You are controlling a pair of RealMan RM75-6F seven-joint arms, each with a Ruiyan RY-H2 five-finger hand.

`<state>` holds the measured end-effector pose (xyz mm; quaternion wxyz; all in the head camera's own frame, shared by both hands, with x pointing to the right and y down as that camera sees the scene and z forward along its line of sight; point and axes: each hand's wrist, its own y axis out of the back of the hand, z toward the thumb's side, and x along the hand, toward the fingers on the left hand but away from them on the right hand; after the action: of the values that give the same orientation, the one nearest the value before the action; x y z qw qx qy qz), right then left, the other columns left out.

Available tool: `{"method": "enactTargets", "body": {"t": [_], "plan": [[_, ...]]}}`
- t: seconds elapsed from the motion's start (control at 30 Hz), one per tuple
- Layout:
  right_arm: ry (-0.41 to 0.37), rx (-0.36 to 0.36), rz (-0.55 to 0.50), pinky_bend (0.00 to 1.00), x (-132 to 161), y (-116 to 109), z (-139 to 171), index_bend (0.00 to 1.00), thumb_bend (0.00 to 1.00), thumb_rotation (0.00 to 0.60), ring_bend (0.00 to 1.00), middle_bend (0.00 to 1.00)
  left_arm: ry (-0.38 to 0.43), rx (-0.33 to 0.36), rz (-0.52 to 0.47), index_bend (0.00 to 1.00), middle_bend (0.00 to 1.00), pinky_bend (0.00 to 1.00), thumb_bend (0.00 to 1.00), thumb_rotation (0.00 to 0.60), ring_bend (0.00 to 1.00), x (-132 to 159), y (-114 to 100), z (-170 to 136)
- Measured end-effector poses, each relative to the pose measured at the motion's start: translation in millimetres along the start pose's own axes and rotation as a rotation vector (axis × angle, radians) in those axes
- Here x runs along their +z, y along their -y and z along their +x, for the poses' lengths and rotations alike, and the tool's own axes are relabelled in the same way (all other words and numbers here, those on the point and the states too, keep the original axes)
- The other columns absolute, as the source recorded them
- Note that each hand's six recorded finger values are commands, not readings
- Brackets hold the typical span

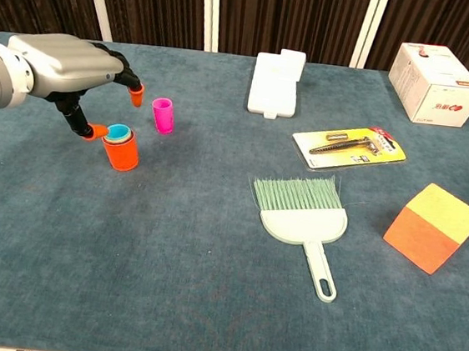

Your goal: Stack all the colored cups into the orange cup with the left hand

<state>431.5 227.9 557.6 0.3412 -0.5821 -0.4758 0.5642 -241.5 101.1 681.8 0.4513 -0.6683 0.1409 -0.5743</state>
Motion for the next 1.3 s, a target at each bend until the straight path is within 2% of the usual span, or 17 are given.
{"method": "enactTargets", "body": {"t": [0.23,0.5,0.8,1.03,1.3], "plan": [[0.0,-0.001,-0.001,0.04,1,0,0,0.09,0.34,0.6,0.09,0.05,0.007,0.008,-0.008,0.17,0.13,0.0,0.31,0.6,0.0,2,-5,0],[0.016,-0.001,-0.006,0.04,-4,0,-2,0.09,0.34,0.6,0.09,0.05,-0.015,0.104,-0.071,0.22,0.13,0.0,0.31,0.6,0.0,-1,-34,10],[0.039,0.015,0.018,0.04,-11,8,-8,0.09,0.34,0.6,0.09,0.05,-0.028,0.056,-0.095,0.26,0.14,0.0,0.31,0.6,0.0,0,-45,34],[0.07,0.035,0.033,0.04,-18,15,-10,0.09,0.34,0.6,0.09,0.05,-0.04,-0.012,-0.112,0.26,0.14,0.0,0.31,0.6,0.0,-1,-40,55],[0.089,0.049,0.063,0.04,-23,23,-13,0.09,0.34,0.6,0.09,0.05,-0.059,-0.032,-0.098,0.28,0.14,0.0,0.31,0.6,0.0,0,-35,80]]}}
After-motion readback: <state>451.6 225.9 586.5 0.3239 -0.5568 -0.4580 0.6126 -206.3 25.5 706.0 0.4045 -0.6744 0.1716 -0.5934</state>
